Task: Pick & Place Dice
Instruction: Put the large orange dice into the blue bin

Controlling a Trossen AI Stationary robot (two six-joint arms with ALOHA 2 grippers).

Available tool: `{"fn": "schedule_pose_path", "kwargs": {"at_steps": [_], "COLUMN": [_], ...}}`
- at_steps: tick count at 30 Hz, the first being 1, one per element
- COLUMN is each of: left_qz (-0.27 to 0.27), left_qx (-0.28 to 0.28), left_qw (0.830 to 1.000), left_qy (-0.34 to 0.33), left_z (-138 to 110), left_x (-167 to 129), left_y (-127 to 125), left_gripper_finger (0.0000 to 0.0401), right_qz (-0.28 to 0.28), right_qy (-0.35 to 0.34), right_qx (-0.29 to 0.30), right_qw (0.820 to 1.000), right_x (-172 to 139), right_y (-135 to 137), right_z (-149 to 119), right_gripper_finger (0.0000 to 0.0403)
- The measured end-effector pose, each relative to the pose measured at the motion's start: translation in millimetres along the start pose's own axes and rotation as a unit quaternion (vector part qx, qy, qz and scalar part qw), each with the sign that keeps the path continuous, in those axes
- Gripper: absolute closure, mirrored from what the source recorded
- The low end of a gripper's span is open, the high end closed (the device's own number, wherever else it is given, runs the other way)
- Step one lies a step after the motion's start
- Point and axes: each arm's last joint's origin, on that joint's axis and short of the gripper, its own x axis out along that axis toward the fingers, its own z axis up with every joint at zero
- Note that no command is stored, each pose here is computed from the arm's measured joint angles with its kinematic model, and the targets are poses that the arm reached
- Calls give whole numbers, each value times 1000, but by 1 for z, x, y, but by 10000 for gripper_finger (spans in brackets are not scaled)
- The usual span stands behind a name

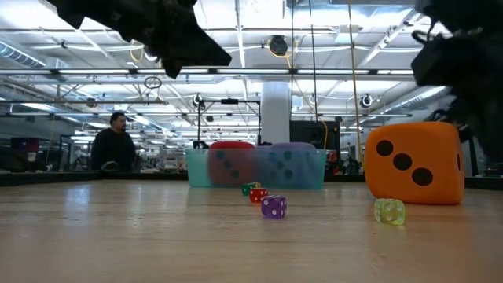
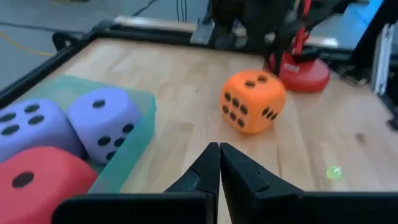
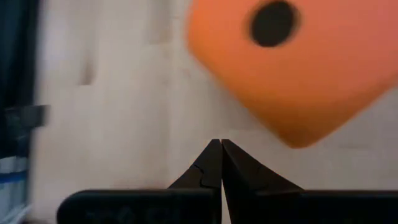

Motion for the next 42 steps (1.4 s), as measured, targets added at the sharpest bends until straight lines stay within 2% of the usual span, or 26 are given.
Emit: {"fn": "schedule_pose_path", "kwargs": {"at_steps": [2,6,12,21,25,28,30,35,42], "left_qz": [-1,-2,5,16,38,42,33,-35,-57], "left_qx": [-1,-1,-1,-30,-54,-64,-68,-89,-96], "left_qw": [1000,1000,999,997,993,991,990,989,987], "left_qy": [-2,4,41,63,93,111,122,113,117], "left_z": [1,0,-7,-14,-29,-44,-53,-67,-70], "left_x": [-1,-2,-3,0,13,26,36,57,69], "left_y": [0,-1,0,1,0,-1,-2,-8,-9], "left_gripper_finger": [386,396,377,393,385,395,396,392,391], "right_qz": [-32,-83,-82,-90,-98,-98,-96,-91,-77], "right_qy": [0,-44,-99,-158,-162,-169,-177,-193,-192], "right_qx": [8,11,-12,-51,-54,-66,-74,-79,-82], "right_qw": [999,996,992,982,980,978,977,974,975], "right_x": [6,11,12,23,32,37,40,43,43], "right_y": [-6,-16,-24,-39,-48,-51,-51,-51,-50], "right_z": [2,12,28,48,52,55,56,60,60], "right_gripper_finger": [403,403,403,403,403,403,403,403,403]}}
